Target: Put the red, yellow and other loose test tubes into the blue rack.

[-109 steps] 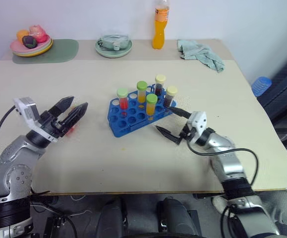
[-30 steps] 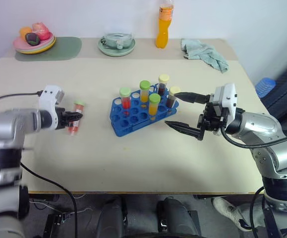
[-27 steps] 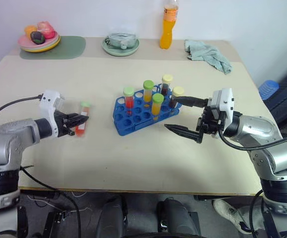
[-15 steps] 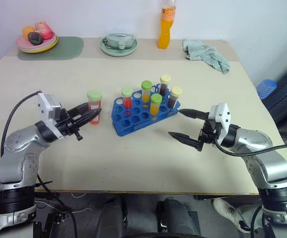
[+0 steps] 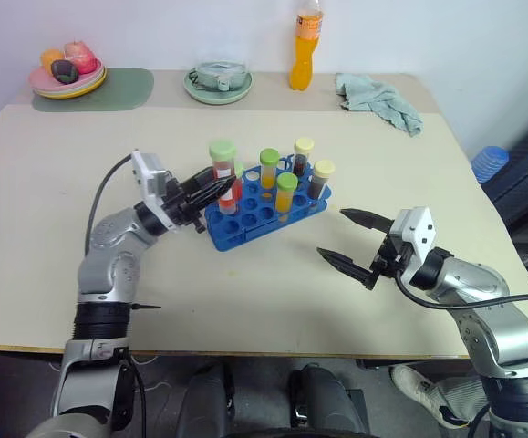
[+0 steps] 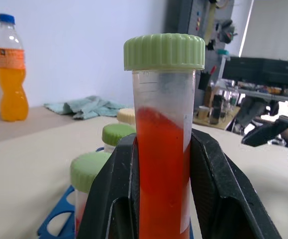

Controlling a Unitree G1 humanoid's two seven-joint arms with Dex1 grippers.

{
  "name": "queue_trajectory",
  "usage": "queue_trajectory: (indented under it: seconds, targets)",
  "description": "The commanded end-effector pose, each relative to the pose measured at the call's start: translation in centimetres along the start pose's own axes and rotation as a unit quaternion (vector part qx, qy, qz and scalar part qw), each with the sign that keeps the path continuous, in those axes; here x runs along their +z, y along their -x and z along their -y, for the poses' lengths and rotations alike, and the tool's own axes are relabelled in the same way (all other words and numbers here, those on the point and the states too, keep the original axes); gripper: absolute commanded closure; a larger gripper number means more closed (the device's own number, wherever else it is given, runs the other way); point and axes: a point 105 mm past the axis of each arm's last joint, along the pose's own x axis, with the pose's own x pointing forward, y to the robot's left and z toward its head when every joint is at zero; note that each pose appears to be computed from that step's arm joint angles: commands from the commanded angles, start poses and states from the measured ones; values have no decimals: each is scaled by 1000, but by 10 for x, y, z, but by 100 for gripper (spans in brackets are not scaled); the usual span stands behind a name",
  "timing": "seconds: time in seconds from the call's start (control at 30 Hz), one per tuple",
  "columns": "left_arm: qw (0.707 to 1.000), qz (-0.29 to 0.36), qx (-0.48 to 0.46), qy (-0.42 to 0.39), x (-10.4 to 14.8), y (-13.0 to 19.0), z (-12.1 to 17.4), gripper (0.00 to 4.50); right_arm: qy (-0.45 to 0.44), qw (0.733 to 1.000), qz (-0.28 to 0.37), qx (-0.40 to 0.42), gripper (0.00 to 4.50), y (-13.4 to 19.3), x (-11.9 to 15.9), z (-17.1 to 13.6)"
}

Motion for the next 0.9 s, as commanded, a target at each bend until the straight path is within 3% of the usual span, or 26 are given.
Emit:
queue_trajectory:
  seconds: [0.03, 0.37, 0.57, 0.9]
  targets:
    - [1000, 17, -7, -23, 2, -10, -2, 372, 28, 999, 26, -19, 0, 3, 16, -1]
    - [998, 2, -63, 3, -17, -21, 8, 372, 26, 998, 27, -41, 0, 5, 15, -6]
    - [995, -43, -88, -19, -28, -21, 14, 372, 26, 998, 25, -50, 0, 8, 15, -7]
    - [993, -85, -60, -57, -44, -23, 2, 372, 17, 998, 17, -54, 0, 13, 14, -12]
